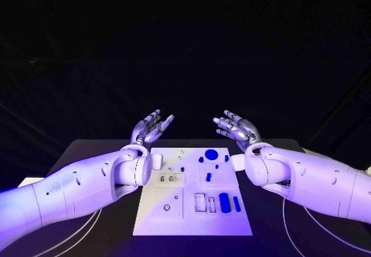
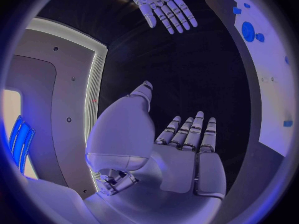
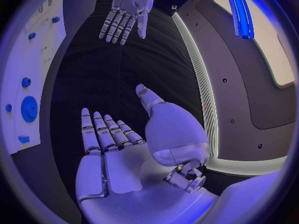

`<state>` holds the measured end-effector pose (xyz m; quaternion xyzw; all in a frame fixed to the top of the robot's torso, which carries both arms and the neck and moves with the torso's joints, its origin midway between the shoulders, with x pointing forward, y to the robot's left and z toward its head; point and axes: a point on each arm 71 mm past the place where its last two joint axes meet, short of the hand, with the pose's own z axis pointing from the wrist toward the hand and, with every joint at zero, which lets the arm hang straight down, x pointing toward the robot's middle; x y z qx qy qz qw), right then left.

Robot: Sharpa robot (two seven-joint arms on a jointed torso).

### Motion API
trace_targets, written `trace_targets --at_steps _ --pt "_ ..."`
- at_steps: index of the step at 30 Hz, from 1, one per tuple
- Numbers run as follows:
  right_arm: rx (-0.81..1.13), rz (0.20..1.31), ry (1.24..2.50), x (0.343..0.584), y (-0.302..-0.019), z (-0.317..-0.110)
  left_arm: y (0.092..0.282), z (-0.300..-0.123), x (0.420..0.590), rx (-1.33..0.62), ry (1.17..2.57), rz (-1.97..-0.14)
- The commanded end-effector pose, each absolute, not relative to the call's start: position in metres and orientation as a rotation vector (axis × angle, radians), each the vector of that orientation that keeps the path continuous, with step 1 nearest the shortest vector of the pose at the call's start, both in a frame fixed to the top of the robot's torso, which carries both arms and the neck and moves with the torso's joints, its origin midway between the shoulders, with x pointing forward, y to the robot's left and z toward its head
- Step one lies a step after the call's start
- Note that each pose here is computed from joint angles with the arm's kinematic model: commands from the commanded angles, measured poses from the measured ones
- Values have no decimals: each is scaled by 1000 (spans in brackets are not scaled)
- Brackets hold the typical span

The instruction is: Assemble the parts on the task board

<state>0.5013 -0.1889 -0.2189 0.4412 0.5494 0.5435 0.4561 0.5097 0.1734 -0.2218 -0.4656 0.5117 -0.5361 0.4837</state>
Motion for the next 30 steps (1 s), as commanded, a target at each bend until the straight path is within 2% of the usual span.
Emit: trace_targets --at_steps 1,10,11,20,30 --pt "951 1466 1543 503 -175 -219 168 -220 510 -1087 1279 -1378" --pt "878 1494 1632 510 -172 -218 168 -220 510 -1087 1279 -1378" --pt "673 1354 1513 517 -194 -209 186 -218 506 -1072 1265 -1421" --pt "577 1269 1499 518 -208 -200 187 -211 494 -1055 1285 -1458" --pt "296 1139 1515 519 -210 -184 191 -197 478 -1046 1286 -1500"
